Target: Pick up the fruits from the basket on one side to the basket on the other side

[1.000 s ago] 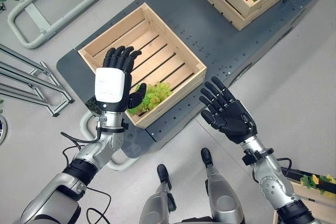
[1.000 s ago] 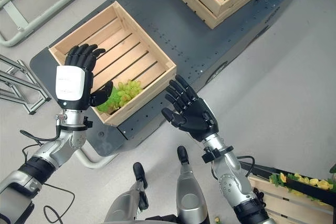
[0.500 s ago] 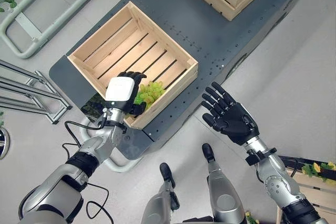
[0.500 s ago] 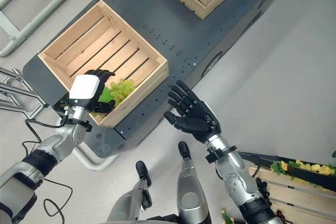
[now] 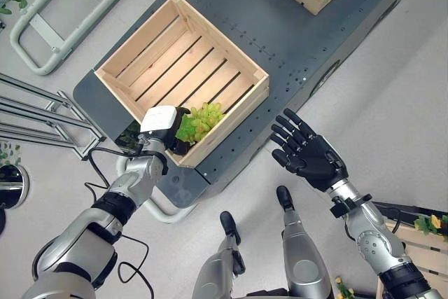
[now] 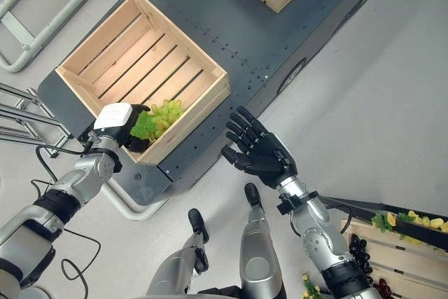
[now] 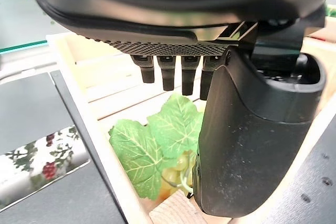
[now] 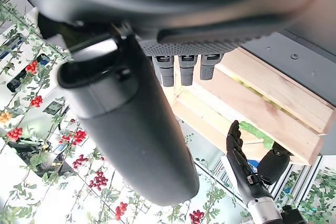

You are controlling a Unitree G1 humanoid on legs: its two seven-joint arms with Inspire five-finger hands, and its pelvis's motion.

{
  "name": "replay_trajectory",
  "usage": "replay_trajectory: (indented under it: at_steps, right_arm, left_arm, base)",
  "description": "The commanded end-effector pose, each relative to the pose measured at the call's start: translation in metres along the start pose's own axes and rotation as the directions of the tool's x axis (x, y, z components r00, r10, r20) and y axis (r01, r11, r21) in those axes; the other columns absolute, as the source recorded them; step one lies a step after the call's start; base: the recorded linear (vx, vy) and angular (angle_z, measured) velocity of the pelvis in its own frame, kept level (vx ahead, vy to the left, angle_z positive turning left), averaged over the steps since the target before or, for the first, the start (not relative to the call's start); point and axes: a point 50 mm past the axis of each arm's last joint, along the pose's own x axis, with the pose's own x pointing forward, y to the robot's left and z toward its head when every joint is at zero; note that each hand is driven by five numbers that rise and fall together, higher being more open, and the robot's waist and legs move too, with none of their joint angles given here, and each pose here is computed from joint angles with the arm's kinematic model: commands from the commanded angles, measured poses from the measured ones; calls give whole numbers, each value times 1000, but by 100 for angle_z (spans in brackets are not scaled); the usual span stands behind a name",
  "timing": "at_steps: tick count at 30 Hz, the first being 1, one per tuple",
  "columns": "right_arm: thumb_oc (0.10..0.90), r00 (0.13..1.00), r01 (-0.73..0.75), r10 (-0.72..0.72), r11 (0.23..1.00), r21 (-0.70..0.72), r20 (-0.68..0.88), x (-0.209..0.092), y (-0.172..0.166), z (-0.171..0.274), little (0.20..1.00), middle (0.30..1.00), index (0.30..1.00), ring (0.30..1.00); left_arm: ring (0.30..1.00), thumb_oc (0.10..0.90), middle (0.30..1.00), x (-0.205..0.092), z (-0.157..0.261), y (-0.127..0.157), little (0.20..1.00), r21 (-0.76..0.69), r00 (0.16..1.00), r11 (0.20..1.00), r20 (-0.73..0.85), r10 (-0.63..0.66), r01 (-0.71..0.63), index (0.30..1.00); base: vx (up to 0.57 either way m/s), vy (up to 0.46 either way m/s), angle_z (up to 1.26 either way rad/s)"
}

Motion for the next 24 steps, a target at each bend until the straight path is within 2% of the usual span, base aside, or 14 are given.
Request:
replay_trajectory:
  at_steps: [1,6,10,18,24]
  right_arm:
    - [800,973,-179,183,983,-40,142,12,27,29,900,900,900,900]
    - [800,972,-184,188,982,-38,144,16,29,28,900,900,900,900]
    - [800,970,-192,193,981,-26,148,19,31,24,900,900,900,900]
    - [800,967,-201,201,979,-12,158,27,35,20,900,900,900,900]
    - [800,964,-214,211,977,2,161,32,38,17,900,900,900,900]
  left_arm:
    - [900,800,900,14,-23,42,900,126,982,984,-125,138,-122,900]
    - [900,800,900,18,-22,48,900,185,969,966,-136,207,-181,900]
    - [900,800,900,20,-17,55,900,193,938,932,-109,330,-306,900]
    - [900,800,900,23,-8,50,900,167,908,907,-104,407,-387,900]
    - [900,800,900,30,6,49,900,121,922,918,-50,385,-377,900]
  base:
    - [0,0,0]
    - [0,0,0]
    - [-12,-46,-1]
    - [-22,-38,0]
    - [-20,-48,-4]
